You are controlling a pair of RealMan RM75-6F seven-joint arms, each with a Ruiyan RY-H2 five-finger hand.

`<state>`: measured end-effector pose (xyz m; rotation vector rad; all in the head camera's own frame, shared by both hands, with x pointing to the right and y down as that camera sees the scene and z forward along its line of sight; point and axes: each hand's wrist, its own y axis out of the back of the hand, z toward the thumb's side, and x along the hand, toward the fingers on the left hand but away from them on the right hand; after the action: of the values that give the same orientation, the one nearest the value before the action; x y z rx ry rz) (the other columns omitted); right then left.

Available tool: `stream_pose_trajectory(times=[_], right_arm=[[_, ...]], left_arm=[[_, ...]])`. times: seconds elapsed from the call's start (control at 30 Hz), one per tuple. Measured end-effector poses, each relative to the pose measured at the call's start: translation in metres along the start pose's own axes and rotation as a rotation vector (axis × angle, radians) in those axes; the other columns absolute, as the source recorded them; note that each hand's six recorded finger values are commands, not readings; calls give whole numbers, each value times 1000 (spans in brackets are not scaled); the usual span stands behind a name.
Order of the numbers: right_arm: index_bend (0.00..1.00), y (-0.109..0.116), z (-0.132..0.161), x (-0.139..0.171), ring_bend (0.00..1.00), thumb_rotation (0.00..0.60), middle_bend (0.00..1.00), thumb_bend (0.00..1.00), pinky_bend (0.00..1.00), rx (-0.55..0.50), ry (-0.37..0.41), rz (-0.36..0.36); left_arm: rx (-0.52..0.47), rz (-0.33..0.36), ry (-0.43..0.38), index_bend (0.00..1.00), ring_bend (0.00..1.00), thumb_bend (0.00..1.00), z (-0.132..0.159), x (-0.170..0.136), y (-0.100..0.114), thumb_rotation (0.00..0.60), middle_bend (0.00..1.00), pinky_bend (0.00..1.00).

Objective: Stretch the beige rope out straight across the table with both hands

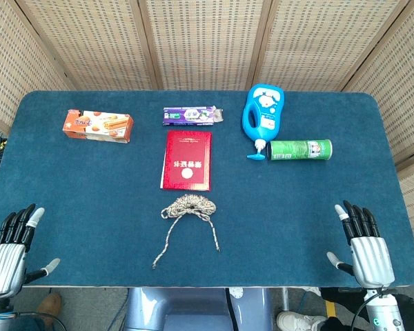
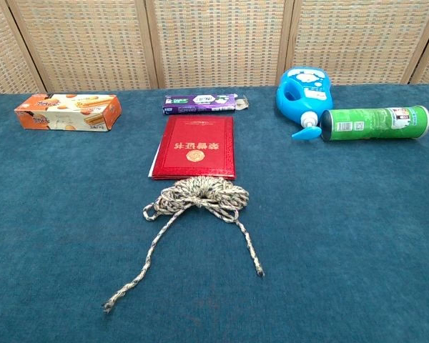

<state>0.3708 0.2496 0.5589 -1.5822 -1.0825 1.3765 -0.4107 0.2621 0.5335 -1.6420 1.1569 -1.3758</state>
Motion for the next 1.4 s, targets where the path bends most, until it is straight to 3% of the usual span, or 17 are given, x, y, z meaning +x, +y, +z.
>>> stream_pose_trajectory(times=[0.23, 0.3, 0.47, 0.57, 0.63, 0.77, 1.07, 1.4], right_arm=[[0, -3, 0, 1, 0, 600, 0, 13, 0, 3, 8, 22], [0, -4, 1, 1, 0, 600, 0, 124, 0, 1, 15, 41], [53, -11, 16, -9, 0, 600, 0, 610, 0, 26, 87, 110], [127, -14, 35, -21, 0, 600, 0, 763, 0, 48, 168, 158], [157, -17, 47, -29, 0, 600, 0, 804, 0, 64, 224, 189], [231, -25, 83, -48, 0, 600, 0, 831, 0, 87, 360, 265], [239, -57, 161, -79, 0, 600, 0, 832, 0, 167, 610, 407], [247, -89, 218, -86, 0, 600, 0, 832, 0, 292, 755, 430]], left_arm=[[-3, -3, 0, 0, 0, 53, 0, 1, -1, 600, 0, 0], [-5, -6, -2, 0, 0, 52, 1, 2, -1, 600, 0, 0], [5, -8, -6, 0, 0, 52, 4, 5, -3, 600, 0, 0], [7, -10, -5, 0, 0, 52, 6, 7, -5, 600, 0, 0], [12, -10, -4, 0, 0, 52, 7, 8, -6, 600, 0, 0], [22, -17, 7, 0, 0, 53, 6, 12, -9, 600, 0, 0], [43, -51, 47, 0, 0, 52, 4, 27, -21, 600, 0, 0], [71, -78, 73, 0, 0, 53, 3, 35, -31, 600, 0, 0]])
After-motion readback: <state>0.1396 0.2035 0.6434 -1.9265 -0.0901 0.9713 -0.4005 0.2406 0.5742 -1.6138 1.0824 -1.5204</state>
